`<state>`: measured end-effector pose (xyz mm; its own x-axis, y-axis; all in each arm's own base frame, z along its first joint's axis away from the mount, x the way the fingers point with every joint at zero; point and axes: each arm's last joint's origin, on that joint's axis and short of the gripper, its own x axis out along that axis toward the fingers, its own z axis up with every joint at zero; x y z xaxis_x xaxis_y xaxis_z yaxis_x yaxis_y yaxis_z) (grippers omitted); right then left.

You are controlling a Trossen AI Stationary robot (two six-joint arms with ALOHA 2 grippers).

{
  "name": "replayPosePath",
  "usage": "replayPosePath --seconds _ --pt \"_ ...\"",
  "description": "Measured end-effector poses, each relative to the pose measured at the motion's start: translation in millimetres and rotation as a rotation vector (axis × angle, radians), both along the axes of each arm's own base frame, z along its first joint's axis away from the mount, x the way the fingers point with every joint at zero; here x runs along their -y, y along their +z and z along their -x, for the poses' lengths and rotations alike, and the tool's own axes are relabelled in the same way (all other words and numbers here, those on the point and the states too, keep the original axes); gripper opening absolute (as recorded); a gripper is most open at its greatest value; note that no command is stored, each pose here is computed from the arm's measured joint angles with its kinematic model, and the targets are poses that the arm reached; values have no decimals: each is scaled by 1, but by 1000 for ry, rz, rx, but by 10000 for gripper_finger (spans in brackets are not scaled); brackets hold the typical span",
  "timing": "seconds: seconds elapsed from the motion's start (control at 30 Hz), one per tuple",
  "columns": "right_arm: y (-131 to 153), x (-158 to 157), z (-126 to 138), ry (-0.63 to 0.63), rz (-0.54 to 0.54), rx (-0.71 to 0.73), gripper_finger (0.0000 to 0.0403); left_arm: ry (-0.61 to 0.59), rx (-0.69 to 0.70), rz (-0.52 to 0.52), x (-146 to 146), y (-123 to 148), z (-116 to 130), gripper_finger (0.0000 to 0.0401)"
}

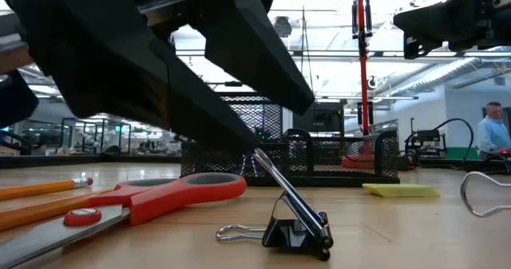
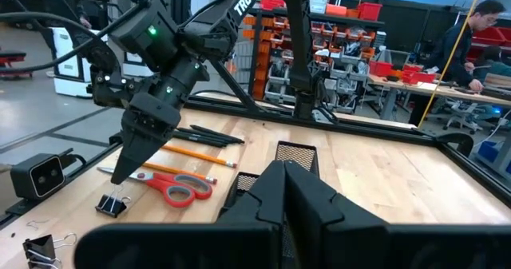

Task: Pick and place office supplies into organizer
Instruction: Put the black binder clip into the black desk organizer

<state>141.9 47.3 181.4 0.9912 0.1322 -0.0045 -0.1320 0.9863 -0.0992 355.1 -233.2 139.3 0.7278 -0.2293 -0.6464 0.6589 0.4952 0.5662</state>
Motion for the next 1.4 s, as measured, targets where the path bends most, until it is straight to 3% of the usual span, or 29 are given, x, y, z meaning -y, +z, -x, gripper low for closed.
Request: replayPosePath --seconds 1.4 --pt "0 0 0 -4 21 -5 1 -47 -32 27 -1 -12 -4 161"
